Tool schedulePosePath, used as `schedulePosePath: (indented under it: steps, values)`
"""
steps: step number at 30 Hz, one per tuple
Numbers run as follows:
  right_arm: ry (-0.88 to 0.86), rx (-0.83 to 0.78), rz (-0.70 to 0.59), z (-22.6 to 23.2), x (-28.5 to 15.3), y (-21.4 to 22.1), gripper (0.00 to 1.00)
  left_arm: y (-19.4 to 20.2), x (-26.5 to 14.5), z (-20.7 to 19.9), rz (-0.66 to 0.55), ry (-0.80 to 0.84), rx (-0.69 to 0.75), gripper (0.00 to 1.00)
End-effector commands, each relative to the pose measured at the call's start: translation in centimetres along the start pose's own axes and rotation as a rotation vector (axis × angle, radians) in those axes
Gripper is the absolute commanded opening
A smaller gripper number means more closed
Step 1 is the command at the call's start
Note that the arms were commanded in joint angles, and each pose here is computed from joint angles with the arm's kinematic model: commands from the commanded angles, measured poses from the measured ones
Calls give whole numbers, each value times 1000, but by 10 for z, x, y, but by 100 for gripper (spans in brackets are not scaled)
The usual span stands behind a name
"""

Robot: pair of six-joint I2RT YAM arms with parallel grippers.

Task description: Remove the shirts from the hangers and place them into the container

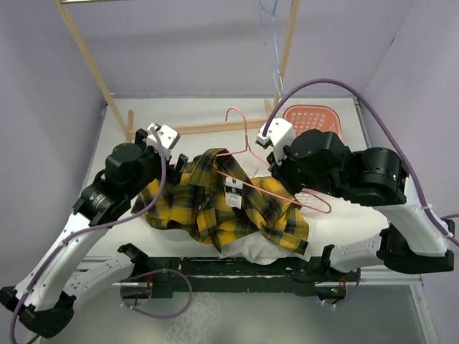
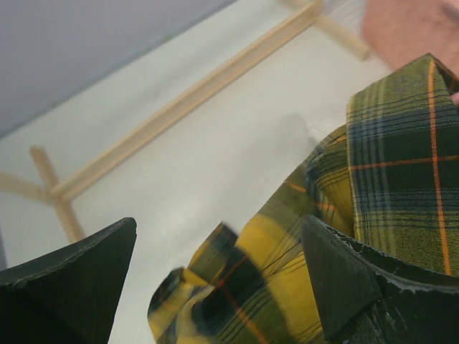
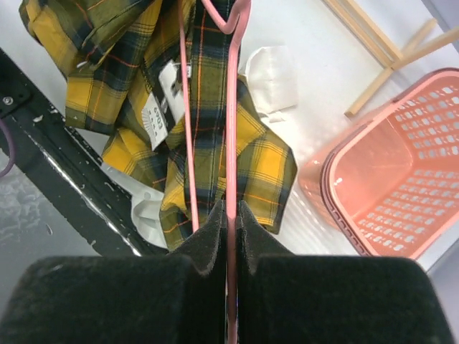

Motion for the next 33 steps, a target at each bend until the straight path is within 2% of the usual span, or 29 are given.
schedulePosePath:
  steps: [1,3,6,11,12,15,17,18,20,23,25,29,33]
  values:
    - [126,70,-77,-29,-45,0,0,-3,0,34,16,-370,-148,99]
    - [139,95,-131,-36,-59,-5,0,-5,0,37,-6,-424,-220,99]
    - [150,117,-194,-43,-74,-11,0,-9,-6,31,-53,-396,-303,99]
    - [255,163,-274,-58,-82,-24,0,-16,-33,3,-142,-102,-302,99]
    - [291,169,-283,-62,-80,-27,0,-17,-41,-1,-175,-54,-300,92]
    - [328,177,-310,-67,-78,-37,0,-18,-63,-1,-280,-29,-318,50]
    - [287,182,-359,-64,-80,-45,0,-17,-74,7,-308,-89,-331,21]
    - [296,190,-378,-66,-81,-49,0,-17,-77,10,-301,-114,-327,10]
    - [312,194,-392,-67,-79,-54,0,-15,-77,12,-264,-136,-318,0]
    - [392,166,-398,-72,-61,-69,0,-10,-64,8,-178,-126,-309,0]
    - [470,145,-392,-78,-47,-84,0,-8,-57,5,-118,-119,-305,4]
    - [610,105,-381,-93,-22,-117,0,-11,-51,4,-58,-114,-282,29]
    - [595,158,-375,-125,21,-134,0,-17,-57,2,-100,-91,-272,53]
Point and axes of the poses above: each gripper's point midway between its finger pads, its own x axis out along the fingers, its own z axis along the line the jaws close on, y = z × x, the point moved 6 cm from there along -x, back along the fingers, and after that the axes turned 14 degrees about -x, right-handed, at the moved point
